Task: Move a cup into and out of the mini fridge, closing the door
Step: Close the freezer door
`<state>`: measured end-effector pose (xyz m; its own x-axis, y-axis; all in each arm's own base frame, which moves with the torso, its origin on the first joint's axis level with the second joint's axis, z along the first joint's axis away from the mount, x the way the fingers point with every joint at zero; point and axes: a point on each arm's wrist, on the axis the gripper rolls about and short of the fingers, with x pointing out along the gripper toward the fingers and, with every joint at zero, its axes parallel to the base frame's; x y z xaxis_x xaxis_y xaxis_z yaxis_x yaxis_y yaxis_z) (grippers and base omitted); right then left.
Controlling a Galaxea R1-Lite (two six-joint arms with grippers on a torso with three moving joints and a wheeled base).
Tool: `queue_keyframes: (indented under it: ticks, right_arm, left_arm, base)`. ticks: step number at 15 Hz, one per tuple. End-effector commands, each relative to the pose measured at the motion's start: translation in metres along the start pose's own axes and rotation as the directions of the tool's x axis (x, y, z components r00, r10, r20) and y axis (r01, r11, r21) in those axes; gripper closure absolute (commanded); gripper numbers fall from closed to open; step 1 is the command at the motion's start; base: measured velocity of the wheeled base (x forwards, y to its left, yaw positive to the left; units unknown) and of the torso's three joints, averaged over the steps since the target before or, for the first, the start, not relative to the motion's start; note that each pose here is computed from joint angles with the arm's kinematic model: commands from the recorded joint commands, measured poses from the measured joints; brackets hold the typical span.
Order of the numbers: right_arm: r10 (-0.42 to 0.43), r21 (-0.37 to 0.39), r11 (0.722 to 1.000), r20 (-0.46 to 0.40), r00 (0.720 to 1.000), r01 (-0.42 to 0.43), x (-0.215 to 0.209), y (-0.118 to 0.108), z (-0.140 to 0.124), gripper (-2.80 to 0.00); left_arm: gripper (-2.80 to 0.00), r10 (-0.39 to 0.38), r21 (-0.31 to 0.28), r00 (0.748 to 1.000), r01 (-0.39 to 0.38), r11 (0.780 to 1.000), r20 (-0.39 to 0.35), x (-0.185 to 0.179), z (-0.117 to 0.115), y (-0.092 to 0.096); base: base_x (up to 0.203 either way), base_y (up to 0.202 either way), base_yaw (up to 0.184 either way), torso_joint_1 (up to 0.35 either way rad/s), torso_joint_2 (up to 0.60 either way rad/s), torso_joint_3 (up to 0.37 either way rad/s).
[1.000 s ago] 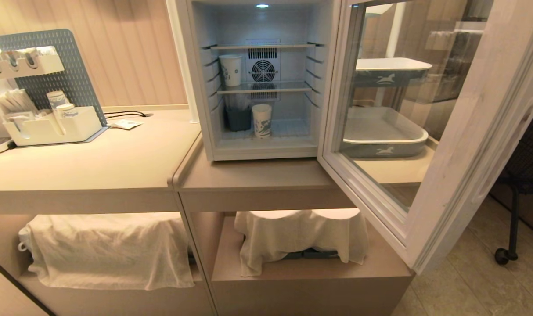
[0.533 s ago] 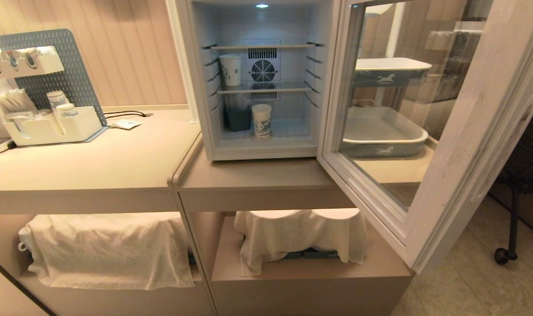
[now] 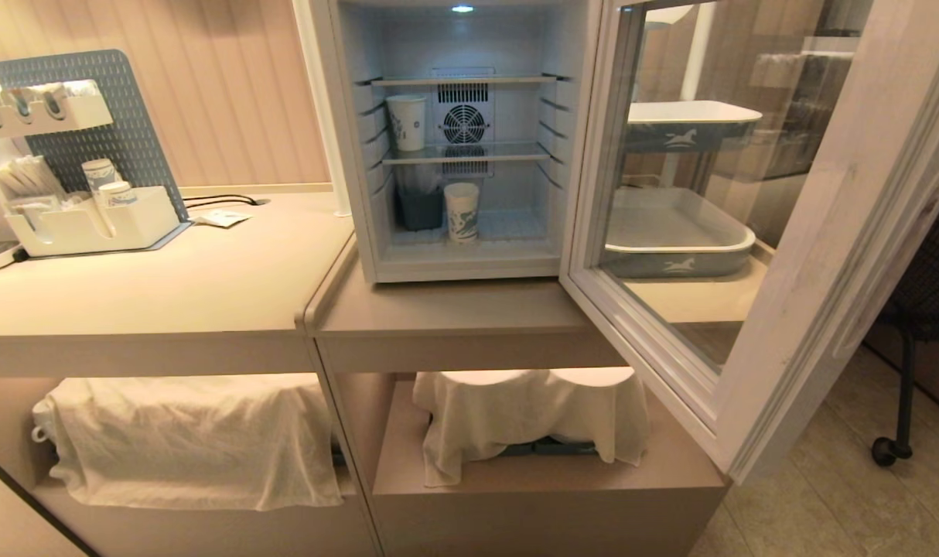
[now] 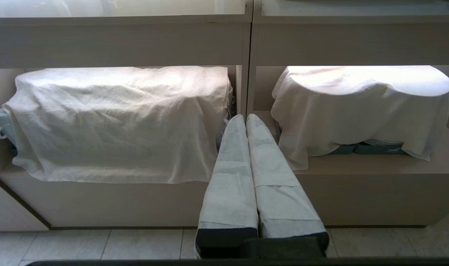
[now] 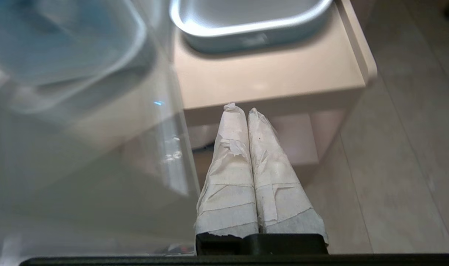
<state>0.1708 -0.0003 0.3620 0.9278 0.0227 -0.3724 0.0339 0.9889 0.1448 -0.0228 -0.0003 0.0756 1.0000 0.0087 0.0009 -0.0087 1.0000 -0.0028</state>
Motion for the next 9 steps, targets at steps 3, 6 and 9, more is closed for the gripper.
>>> queue_keyframes:
  ticks: [3, 6, 9]
  right_arm:
    - [-0.186, -0.001, 0.982, -0.094, 0.978, 0.187, 0.085, -0.012, -0.004, 0.0]
    - [-0.184, -0.008, 0.983, -0.029, 0.982, 0.184, 0.116, -0.008, -0.008, 0.0]
    - [-0.111, -0.01, 0.994, -0.027, 0.993, 0.111, 0.126, 0.017, -0.012, 0.0]
  left_arm:
    - [0.0, 0.0, 0.0, 1.0, 0.0, 1.0, 0.001, 0.0, 0.0, 0.0]
    - [0.0, 0.0, 0.0, 1.0, 0.0, 1.0, 0.001, 0.0, 0.0, 0.0]
    - [0.0, 0.0, 0.0, 1.0, 0.0, 1.0, 0.001, 0.0, 0.0, 0.0]
  base:
    - [0.0, 0.0, 0.0, 0.0, 0.0, 0.0]
    - [0.0, 0.0, 0.0, 0.0, 0.0, 0.0]
    - [0.0, 0.0, 0.0, 0.0, 0.0, 0.0]
